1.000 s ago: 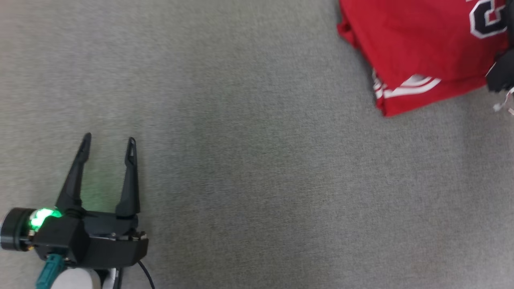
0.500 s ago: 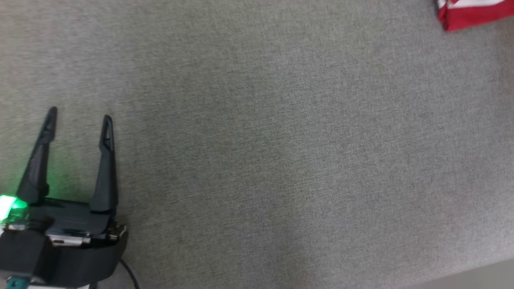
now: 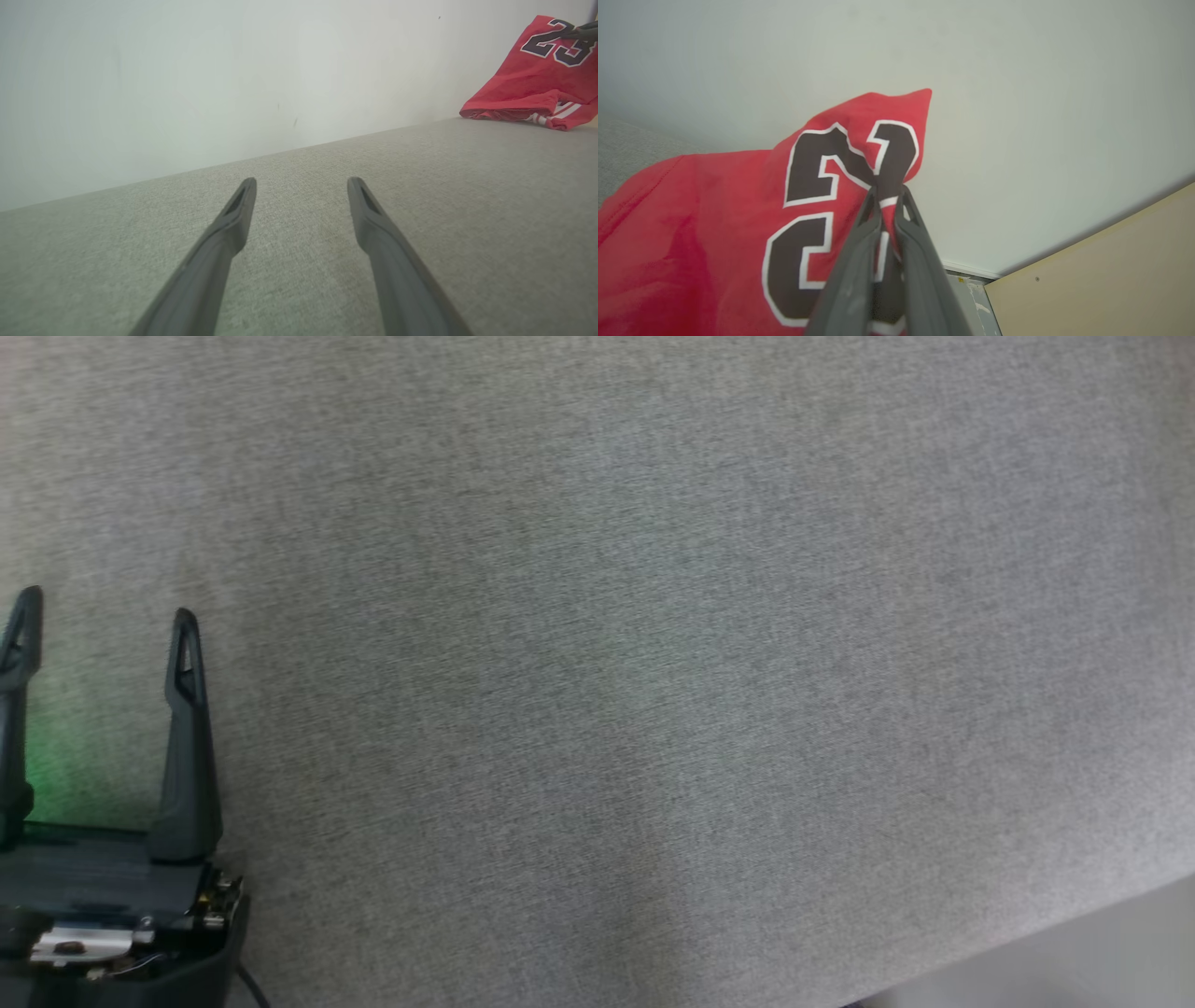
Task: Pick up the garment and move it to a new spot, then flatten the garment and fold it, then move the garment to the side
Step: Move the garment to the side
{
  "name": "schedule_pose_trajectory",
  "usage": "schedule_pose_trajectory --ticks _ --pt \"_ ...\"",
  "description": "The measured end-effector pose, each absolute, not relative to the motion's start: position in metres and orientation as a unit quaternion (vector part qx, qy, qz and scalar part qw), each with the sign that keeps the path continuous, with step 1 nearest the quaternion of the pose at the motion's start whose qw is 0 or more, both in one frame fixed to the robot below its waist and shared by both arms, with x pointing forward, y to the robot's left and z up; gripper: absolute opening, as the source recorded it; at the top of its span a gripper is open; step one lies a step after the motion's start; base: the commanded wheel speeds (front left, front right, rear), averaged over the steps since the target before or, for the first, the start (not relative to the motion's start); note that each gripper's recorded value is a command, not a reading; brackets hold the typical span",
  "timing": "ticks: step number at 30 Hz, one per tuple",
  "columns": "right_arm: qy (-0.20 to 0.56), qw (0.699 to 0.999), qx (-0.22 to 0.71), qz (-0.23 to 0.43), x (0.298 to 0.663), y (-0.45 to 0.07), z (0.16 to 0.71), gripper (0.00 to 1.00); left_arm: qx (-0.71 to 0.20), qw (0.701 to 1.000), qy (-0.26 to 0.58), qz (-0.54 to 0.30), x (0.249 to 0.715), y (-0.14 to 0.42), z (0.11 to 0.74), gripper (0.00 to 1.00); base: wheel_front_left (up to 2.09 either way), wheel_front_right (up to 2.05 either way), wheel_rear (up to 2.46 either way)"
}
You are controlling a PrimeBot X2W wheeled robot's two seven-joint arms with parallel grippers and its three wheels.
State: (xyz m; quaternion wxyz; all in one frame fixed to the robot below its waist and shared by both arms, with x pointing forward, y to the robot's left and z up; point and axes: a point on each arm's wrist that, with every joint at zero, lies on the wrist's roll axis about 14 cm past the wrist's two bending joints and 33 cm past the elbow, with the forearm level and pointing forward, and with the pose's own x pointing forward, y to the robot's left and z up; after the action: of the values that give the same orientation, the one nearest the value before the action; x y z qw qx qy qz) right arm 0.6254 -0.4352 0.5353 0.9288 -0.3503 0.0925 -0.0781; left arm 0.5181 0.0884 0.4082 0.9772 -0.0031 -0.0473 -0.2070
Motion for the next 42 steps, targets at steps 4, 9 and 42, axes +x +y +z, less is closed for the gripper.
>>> schedule_pose_trajectory --ticks 4,9,42 --pt "0.095 0.927 -0.353 -0.082 0.622 -0.438 0.535 0.00 -0.006 0.976 -0.047 -0.212 0.519 0.084 0.404 1.00 0.00 0.00 0.00" --pt "0.093 0.923 -0.366 -0.074 0.622 -0.434 0.536 0.50 -0.007 0.975 -0.047 -0.215 0.520 0.082 0.403 1.00 0.00 0.00 0.00" --pt "-0.123 0.966 -0.227 0.010 0.553 -0.315 0.651 1.00 -0.043 0.995 -0.001 -0.090 0.443 0.133 0.457 1.00 0.00 0.00 0.00"
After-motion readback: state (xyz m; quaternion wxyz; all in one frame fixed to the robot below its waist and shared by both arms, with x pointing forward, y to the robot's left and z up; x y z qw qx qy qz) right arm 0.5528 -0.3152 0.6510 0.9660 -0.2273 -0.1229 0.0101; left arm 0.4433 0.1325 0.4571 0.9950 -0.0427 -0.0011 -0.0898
